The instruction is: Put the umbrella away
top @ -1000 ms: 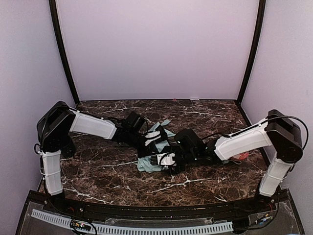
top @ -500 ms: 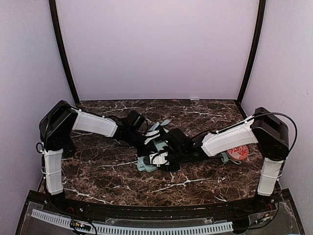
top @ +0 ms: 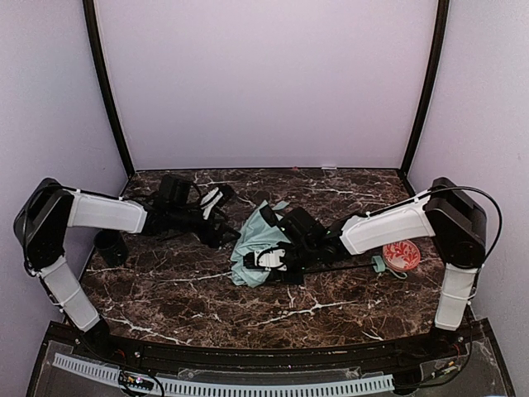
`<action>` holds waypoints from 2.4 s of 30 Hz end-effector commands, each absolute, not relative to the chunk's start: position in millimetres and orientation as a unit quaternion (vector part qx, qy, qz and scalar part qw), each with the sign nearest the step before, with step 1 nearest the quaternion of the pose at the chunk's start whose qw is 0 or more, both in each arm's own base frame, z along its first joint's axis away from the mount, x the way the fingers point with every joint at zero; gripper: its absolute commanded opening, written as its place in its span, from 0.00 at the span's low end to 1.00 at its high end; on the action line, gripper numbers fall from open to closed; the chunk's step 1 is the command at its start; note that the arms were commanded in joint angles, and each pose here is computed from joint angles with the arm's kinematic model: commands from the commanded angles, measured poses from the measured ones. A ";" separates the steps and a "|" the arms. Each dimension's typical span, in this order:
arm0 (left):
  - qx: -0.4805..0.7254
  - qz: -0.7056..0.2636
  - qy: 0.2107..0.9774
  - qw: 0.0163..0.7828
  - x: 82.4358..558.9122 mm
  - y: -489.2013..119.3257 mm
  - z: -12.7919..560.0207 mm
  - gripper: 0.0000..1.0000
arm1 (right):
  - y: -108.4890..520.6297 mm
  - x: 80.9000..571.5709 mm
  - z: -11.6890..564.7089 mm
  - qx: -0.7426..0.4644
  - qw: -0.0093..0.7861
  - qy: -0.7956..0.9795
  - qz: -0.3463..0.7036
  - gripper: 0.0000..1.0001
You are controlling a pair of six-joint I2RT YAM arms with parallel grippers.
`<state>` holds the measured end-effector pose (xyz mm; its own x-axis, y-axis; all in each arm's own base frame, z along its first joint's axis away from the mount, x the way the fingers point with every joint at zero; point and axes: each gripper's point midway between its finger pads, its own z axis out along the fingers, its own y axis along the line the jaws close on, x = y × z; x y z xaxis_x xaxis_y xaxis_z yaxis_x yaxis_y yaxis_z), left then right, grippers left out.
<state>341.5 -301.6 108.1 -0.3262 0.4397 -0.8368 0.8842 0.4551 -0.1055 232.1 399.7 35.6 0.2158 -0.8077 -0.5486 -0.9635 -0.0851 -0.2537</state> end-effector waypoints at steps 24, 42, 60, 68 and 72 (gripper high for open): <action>0.559 -0.372 0.698 0.249 311.2 -437.2 90.7 0.12 | 385.0 225.4 25.5 -0.775 0.296 0.557 0.051 0.18; 0.482 -0.349 0.798 0.092 305.1 -400.9 4.9 0.41 | 384.6 207.9 32.4 -0.754 0.271 0.589 0.108 0.14; 0.383 -0.240 0.745 0.490 383.7 -283.9 203.5 0.99 | 354.2 183.5 -10.1 -0.681 0.093 0.698 0.202 0.11; 0.573 -0.256 0.629 0.460 246.1 -305.6 188.0 0.65 | 358.1 189.7 -17.3 -0.600 -0.002 0.752 0.273 0.09; 0.655 -0.214 0.565 0.454 206.0 -321.1 157.6 0.62 | 357.6 194.4 -20.3 -0.556 -0.048 0.770 0.309 0.08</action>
